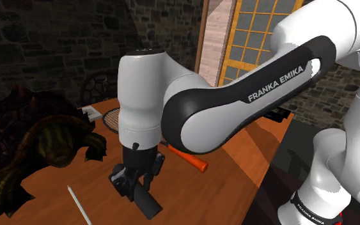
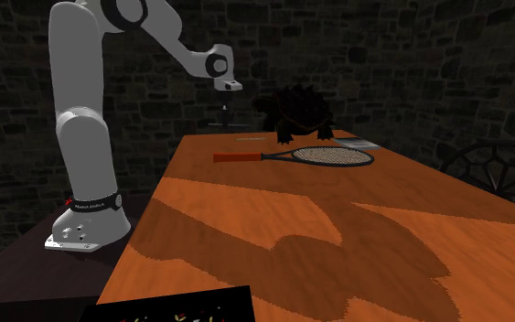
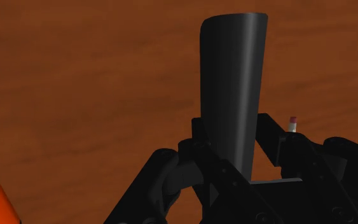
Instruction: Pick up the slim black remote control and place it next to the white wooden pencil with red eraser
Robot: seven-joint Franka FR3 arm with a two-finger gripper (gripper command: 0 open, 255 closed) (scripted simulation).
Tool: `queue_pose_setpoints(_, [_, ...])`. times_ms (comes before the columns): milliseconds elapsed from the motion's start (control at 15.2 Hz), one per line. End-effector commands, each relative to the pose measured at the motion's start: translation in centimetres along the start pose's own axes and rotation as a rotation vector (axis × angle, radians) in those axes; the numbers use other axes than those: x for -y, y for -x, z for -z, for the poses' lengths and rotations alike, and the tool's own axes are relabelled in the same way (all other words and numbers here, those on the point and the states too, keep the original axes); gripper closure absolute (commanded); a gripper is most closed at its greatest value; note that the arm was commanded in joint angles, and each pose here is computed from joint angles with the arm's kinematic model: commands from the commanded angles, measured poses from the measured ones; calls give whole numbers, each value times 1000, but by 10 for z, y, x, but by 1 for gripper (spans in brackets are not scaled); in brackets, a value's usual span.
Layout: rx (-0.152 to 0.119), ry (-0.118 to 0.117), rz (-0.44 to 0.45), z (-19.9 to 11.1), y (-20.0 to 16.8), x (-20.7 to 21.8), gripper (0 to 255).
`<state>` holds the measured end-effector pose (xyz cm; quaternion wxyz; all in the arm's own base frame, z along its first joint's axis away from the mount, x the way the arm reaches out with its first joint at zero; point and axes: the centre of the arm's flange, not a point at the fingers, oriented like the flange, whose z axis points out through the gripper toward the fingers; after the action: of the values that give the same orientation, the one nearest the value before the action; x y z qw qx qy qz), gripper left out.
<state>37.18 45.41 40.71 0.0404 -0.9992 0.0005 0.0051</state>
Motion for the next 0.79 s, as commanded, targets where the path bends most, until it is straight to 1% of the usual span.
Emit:
queue_pose_setpoints(0, [0,0,-2,-4,17,21,255])
queue_pose_setpoints(462, [0,0,-2,-10,68,98,255])
queue_pose_setpoints(528, [0,0,-2,-10,72,104,255])
queue_pose_setpoints(726, [0,0,-2,-26,71,102,255])
